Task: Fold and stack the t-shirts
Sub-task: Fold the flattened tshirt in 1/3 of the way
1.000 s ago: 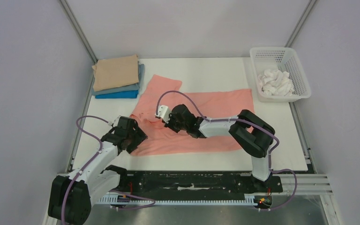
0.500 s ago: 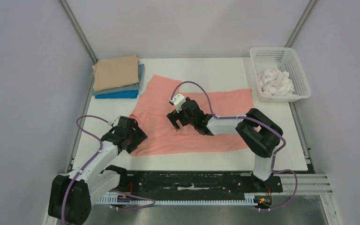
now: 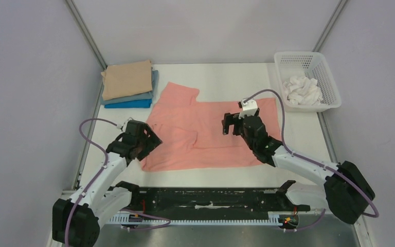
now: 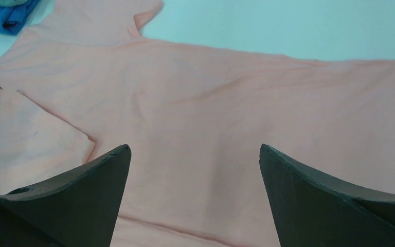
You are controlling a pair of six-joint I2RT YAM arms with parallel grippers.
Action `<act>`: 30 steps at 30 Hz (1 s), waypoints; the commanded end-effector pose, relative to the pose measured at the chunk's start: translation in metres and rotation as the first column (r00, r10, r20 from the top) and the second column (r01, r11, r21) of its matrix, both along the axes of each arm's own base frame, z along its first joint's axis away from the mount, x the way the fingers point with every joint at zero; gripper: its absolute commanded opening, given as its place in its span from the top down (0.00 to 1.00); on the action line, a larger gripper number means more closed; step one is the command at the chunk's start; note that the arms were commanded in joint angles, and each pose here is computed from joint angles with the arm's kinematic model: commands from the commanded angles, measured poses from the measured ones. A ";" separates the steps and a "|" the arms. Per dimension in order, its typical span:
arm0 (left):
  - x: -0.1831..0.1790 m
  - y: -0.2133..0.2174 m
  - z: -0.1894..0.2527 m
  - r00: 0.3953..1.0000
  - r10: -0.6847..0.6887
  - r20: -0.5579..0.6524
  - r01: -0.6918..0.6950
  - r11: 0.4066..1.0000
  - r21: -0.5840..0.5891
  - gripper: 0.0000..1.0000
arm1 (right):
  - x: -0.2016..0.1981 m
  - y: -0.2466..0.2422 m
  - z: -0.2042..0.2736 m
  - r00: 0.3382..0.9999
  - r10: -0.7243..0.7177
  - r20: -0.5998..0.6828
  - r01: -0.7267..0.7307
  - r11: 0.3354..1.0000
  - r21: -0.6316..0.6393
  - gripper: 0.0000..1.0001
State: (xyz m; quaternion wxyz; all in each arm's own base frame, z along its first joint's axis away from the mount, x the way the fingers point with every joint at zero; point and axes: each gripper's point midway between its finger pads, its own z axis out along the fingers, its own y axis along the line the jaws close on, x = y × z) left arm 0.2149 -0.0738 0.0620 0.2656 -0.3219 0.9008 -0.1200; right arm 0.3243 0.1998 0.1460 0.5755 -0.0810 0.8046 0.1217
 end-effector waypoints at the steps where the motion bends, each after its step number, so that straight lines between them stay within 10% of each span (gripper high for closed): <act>1: 0.030 -0.019 0.040 0.988 -0.085 0.130 0.091 0.995 -0.041 0.16 | -0.025 -0.030 -0.024 0.993 -0.093 -0.069 0.096 0.995 0.029 0.02; 10: 0.062 -0.081 0.005 0.957 -0.275 0.088 0.286 0.944 -0.162 0.15 | -0.057 -0.040 -0.086 0.982 -0.059 -0.181 0.065 0.998 0.027 0.02; 30: -0.038 -0.064 -0.057 0.963 -0.255 -0.084 0.240 0.958 -0.157 0.15 | -0.182 -0.082 -0.185 0.824 -0.038 -0.565 0.079 0.996 0.049 0.02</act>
